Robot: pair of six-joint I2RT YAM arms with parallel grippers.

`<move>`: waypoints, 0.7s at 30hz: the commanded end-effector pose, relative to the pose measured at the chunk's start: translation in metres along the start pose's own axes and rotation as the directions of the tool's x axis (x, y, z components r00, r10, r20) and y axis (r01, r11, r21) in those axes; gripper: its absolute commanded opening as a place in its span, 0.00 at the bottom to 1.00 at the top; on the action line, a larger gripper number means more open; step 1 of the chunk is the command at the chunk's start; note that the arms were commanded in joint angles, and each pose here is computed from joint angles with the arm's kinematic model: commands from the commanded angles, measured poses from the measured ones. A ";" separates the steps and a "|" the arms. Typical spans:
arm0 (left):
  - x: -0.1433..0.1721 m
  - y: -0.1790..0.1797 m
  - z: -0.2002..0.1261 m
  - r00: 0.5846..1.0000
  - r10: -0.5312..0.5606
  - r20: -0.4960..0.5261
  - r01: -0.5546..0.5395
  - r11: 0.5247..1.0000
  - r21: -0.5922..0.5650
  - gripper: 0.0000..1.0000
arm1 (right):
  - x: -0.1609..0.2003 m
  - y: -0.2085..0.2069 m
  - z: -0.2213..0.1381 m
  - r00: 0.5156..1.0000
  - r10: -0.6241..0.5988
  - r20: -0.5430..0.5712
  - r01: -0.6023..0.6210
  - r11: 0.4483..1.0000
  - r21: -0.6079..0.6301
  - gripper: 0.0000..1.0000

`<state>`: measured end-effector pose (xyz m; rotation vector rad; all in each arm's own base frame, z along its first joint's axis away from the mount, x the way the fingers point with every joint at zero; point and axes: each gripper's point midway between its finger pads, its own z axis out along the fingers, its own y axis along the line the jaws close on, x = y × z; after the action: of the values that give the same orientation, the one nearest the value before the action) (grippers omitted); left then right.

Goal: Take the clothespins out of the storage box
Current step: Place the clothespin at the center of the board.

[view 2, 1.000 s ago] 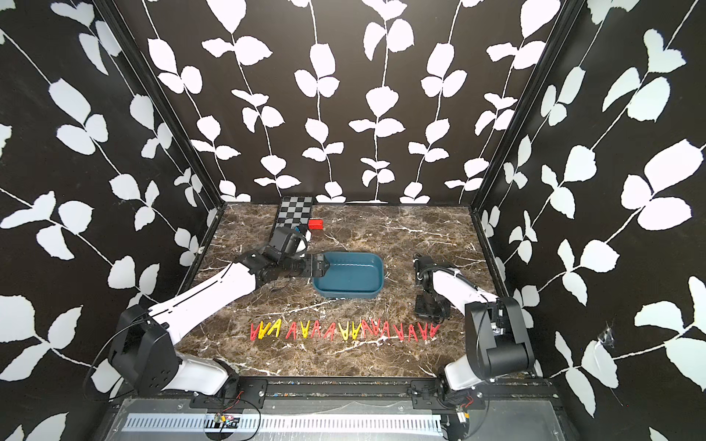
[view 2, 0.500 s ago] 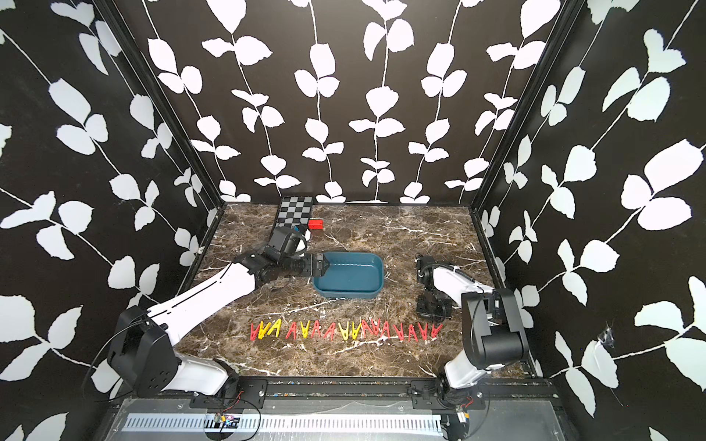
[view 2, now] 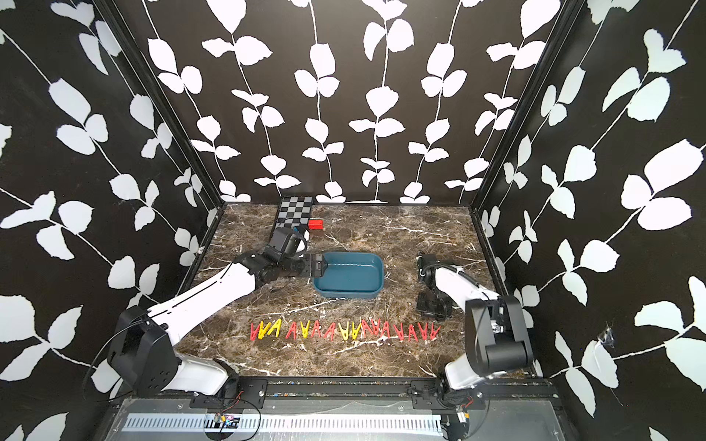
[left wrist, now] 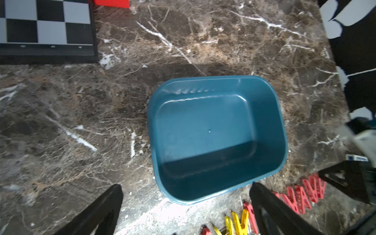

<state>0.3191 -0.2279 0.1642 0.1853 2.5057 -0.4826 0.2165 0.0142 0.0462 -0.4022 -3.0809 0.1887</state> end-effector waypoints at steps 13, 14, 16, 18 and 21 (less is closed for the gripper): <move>0.008 0.028 0.022 0.992 0.038 -0.120 -0.057 0.986 -0.154 0.89 | -0.055 0.092 -0.124 0.880 0.086 0.467 0.144 0.890 -0.433 0.79; 0.008 0.029 0.024 0.991 0.041 -0.128 -0.062 0.985 -0.161 0.88 | -0.057 0.098 -0.130 0.870 0.089 0.484 0.160 0.880 -0.448 0.88; 0.009 0.031 0.029 0.988 0.051 -0.149 -0.076 0.983 -0.170 0.84 | -0.060 0.111 -0.141 0.853 0.096 0.513 0.190 0.858 -0.477 0.99; 0.010 0.031 0.034 0.984 0.054 -0.170 -0.085 0.981 -0.176 0.82 | -0.064 0.123 -0.150 0.837 0.112 0.535 0.211 0.836 -0.506 0.99; 0.015 0.033 0.044 0.978 0.056 -0.199 -0.093 0.979 -0.183 0.77 | -0.070 0.137 -0.160 0.824 0.136 0.550 0.223 0.815 -0.535 0.99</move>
<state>0.3389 -0.2181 0.1165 0.2321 2.6723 -0.2422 0.3024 0.1282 0.1574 -0.2743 -3.6190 -0.6373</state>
